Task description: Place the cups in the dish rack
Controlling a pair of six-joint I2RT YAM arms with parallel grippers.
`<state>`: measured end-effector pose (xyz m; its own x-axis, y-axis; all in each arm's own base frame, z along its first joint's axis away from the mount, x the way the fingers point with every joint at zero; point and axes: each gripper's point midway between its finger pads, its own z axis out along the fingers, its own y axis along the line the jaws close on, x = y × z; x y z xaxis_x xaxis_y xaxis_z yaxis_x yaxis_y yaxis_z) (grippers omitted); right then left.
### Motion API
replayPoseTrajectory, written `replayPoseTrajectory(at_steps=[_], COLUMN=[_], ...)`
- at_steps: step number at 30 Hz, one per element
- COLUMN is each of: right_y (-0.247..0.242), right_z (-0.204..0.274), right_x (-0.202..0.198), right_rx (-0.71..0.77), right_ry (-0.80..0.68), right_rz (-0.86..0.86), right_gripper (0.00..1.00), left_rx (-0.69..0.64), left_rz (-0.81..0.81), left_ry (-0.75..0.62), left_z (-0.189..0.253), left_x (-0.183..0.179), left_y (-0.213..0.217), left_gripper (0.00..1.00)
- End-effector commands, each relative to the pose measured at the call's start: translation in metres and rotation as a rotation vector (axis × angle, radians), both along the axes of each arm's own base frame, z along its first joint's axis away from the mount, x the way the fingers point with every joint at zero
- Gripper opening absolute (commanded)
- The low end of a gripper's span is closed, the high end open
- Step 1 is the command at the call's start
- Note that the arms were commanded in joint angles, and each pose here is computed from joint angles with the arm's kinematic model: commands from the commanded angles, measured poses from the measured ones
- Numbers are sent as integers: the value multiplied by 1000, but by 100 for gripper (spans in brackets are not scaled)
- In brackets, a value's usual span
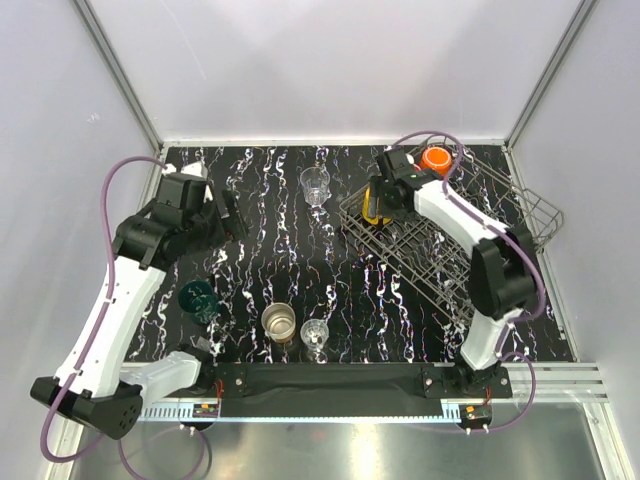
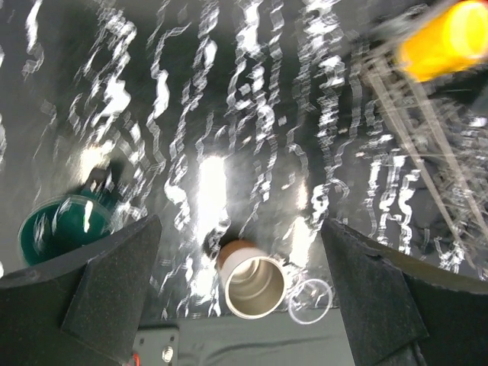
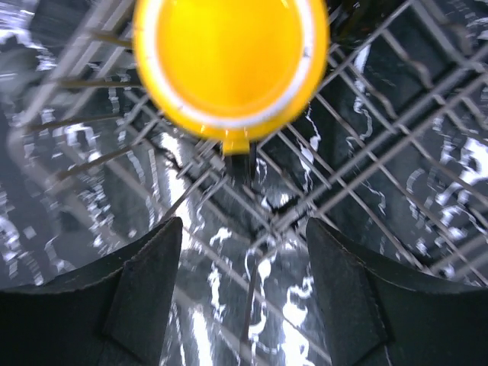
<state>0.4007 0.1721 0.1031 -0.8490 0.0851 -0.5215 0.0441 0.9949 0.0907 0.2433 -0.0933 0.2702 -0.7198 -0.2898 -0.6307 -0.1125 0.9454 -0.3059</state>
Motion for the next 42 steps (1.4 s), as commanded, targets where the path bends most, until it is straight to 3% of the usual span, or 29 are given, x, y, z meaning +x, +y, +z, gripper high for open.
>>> replayPoseTrajectory(at_steps=[1,9,17,22,29,39,42], right_y=[-6,-10,-15,-18,17,9,7], right_z=[47,87,132,156,169,172,178], right_x=[-16,-63,-102,-117,-132,-133,-134], right_rx=[13,98,179,206,393,390,391], right_ry=[-60,-63,-97,-128,-76,-84,-90], right_rz=[15,75,103,118,220,211,207], right_gripper=[73,73,74,76,77,78,78], left_rx=[56,31,-19,48,55,118,127], left_rz=[126,386,630,667,712,748,746], left_ry=[96,237,409,430,511,522,548], left_z=[-25,-72,-113,-125,-155,-171,-181], left_x=[-12,-18,-23,-27,-44,-44,-45], left_y=[21,48,62,74,73,83,82], left_gripper=[93,93,86,84,77,73,65])
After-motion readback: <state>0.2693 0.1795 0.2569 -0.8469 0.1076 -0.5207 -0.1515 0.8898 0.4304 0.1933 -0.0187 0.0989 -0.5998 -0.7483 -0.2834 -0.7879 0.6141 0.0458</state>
